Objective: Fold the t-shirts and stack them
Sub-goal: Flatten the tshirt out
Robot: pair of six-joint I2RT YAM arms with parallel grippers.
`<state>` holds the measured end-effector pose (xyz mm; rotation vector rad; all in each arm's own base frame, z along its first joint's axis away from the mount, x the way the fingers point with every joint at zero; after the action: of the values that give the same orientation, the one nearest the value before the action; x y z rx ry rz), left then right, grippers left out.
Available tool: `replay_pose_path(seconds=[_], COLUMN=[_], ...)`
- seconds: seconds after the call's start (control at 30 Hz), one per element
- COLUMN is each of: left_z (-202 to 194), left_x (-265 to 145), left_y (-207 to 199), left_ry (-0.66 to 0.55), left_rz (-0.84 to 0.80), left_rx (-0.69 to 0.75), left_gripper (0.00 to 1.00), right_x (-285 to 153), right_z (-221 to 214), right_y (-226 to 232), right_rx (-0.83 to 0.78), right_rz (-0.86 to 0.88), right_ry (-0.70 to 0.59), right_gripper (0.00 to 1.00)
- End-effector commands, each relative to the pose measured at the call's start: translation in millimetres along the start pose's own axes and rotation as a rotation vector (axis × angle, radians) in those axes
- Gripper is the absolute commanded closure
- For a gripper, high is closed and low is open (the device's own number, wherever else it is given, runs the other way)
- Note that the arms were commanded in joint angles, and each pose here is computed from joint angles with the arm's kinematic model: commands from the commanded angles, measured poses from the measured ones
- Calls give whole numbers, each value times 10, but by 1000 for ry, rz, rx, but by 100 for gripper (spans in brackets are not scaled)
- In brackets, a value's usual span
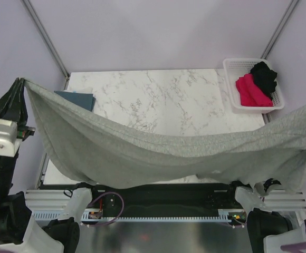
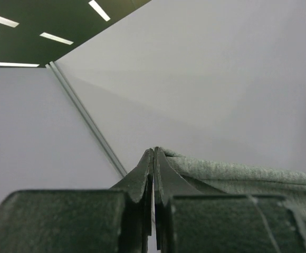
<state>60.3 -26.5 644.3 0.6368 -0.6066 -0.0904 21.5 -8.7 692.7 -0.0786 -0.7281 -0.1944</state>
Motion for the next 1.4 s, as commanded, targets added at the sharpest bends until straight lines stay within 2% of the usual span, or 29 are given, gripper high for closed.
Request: replay_pose_path(seconds=[0.0, 0.1, 0.2, 0.3, 0.33, 0.4, 0.57, 0.6, 0.63, 0.67, 0.7, 0.73, 0.77, 0.83, 0.9, 0.93, 1.03, 1.13, 1.37], left_z=[-472, -872, -1348, -1799, -2062, -2331, -3436, -3594, -3782, -4155, -4328, -4501, -4925, -5153, -5525, -5637, -5884, -6076, -6485], left_x=[431, 673, 934, 1130, 1232, 1322, 1556, 1592, 1636, 1675, 1742, 1778, 1771, 1880, 1907, 1906, 1914, 1883, 1795], left_y=[160, 66, -120, -314, -416, -549, -1043, -1112, -1198, -1381, -1453, -1521, -1756, -1838, -2061, -2141, -2323, -2415, -2484], left_ry=[129, 216, 292, 361, 406, 452, 654, 679, 705, 766, 783, 805, 875, 893, 955, 970, 1017, 1049, 1128], left_rz=[74, 41, -26, -87, -110, -148, -275, -296, -325, -371, -392, -411, -456, -475, -507, -526, -524, -512, -448], left_rx=[26, -4, -34, -62, -84, -110, -153, -152, -144, -158, -154, -146, -163, -144, -122, -99, -95, -73, -24], left_gripper=[98, 98, 98, 98, 98, 98, 98, 98, 98, 98, 98, 98, 98, 98, 98, 98, 98, 98, 98], right_x=[475, 801, 1174, 1479, 1563, 1645, 1728, 1731, 1707, 1705, 1694, 1678, 1691, 1731, 1740, 1744, 1641, 1521, 1354], right_z=[-311, -657, -1231, -1959, -2368, -2761, -4222, -4429, -4868, -5081, -5288, -5713, -5899, -6427, -6746, -6978, -7405, -7675, -7995], right_y=[-62, -37, 42, 111, 138, 163, 331, 474, 575, 659, 797, 890, 947, 1108, 1137, 1331, 1460, 1465, 1343], right_rx=[-19, 3, 45, 62, 68, 66, 61, 27, -4, -29, -70, -78, -77, -67, -92, -92, -119, -146, -174], right_rz=[-37, -23, 22, 67, 86, 108, 162, 209, 239, 260, 287, 298, 301, 288, 253, 271, 258, 220, 113], right_ry=[29, 64, 156, 269, 347, 409, 676, 702, 773, 796, 818, 873, 889, 940, 972, 975, 999, 1010, 1010], right_gripper=[100, 100, 100, 100, 100, 100, 100, 100, 100, 100, 100, 100, 100, 100, 100, 100, 100, 100, 100])
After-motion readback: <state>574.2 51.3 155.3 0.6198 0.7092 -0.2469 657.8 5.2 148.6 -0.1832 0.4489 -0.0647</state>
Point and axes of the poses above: each gripper's point midway between its finger pads, its own x axis out along the fingers, its own y axis along the line the jaws close on, z = x × y, the point moved 4 cm from there along -x, back along the fingers, and after that the axes turned 7 degrees about x, right-handed, at the moved point
